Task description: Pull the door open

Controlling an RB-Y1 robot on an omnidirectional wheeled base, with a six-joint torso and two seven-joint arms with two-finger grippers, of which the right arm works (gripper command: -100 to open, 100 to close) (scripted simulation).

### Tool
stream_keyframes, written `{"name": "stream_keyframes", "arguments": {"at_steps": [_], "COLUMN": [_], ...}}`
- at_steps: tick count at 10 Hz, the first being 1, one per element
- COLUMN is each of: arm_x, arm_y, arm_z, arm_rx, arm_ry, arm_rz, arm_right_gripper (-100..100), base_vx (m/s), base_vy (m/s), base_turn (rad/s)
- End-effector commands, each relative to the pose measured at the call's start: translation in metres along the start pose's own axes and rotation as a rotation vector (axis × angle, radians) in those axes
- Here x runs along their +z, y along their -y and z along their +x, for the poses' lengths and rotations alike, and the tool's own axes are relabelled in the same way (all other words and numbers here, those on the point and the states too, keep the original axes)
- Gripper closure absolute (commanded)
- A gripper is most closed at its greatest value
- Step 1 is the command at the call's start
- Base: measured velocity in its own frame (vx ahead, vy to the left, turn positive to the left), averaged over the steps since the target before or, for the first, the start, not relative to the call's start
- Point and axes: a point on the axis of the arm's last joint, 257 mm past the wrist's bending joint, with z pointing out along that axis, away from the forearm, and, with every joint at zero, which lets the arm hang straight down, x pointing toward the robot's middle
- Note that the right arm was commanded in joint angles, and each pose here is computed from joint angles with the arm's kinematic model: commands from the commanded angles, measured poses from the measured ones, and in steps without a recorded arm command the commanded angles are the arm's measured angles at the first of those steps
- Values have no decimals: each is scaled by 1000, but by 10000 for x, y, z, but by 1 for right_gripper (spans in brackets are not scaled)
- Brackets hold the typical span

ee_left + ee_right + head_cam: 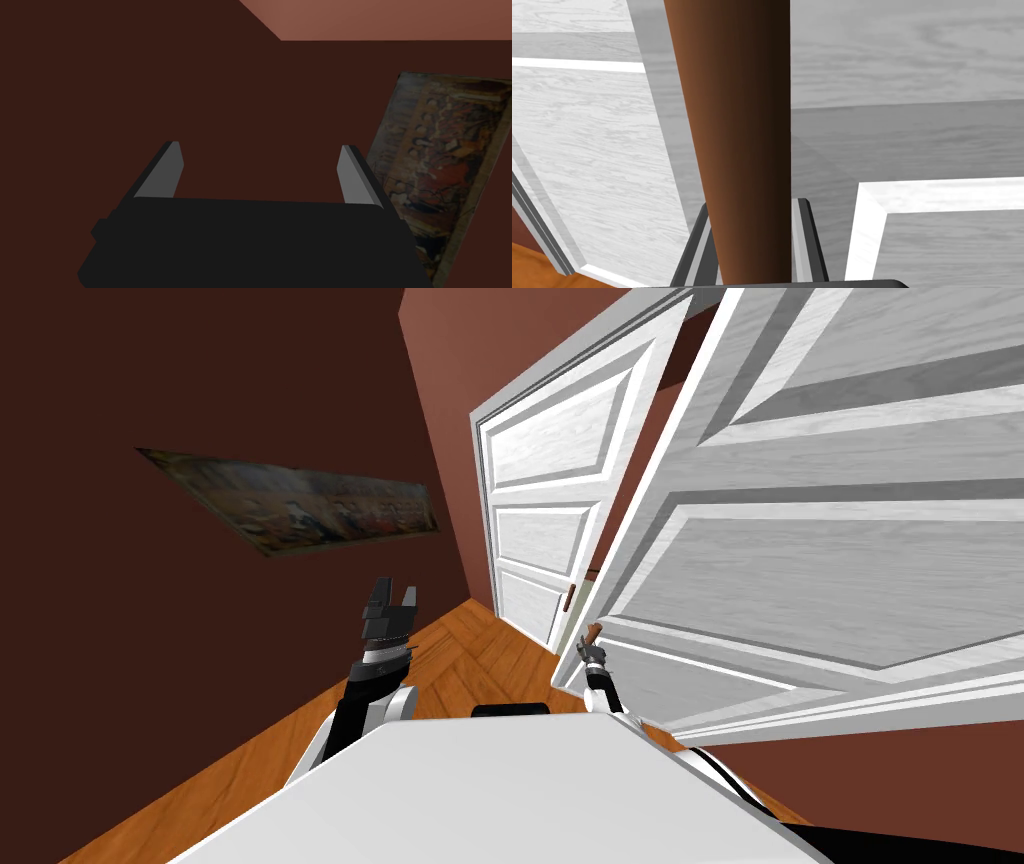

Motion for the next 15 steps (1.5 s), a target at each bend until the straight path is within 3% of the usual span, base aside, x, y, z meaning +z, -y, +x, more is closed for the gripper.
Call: {"name": "stream_keyframes", "arguments": {"at_steps": [1,3,4,5,12,13,14,15], "arm_x": [1,-10,-38,-88,-193,-211,-222,-285], "arm_y": [71,143,110,167,344,367,350,367], "arm_z": [44,54,6,-20,50,54,2,-12], "arm_rx": [2,3,-1,0,1,2,-1,-2], "arm_ry": [-11,-13,2,7,-12,-13,0,2], "arm_rz": [36,73,60,93,222,238,227,255], "arm_right_gripper": [100,100,100,100,100,100,100,100], "base_vx": [-293,-296,-124,-172,-228,-222,-94,-159], "base_vy": [-13,-19,-21,-24,-37,-49,-14,-14], "base_turn": [106,88,33,91,69,70,19,78]}}
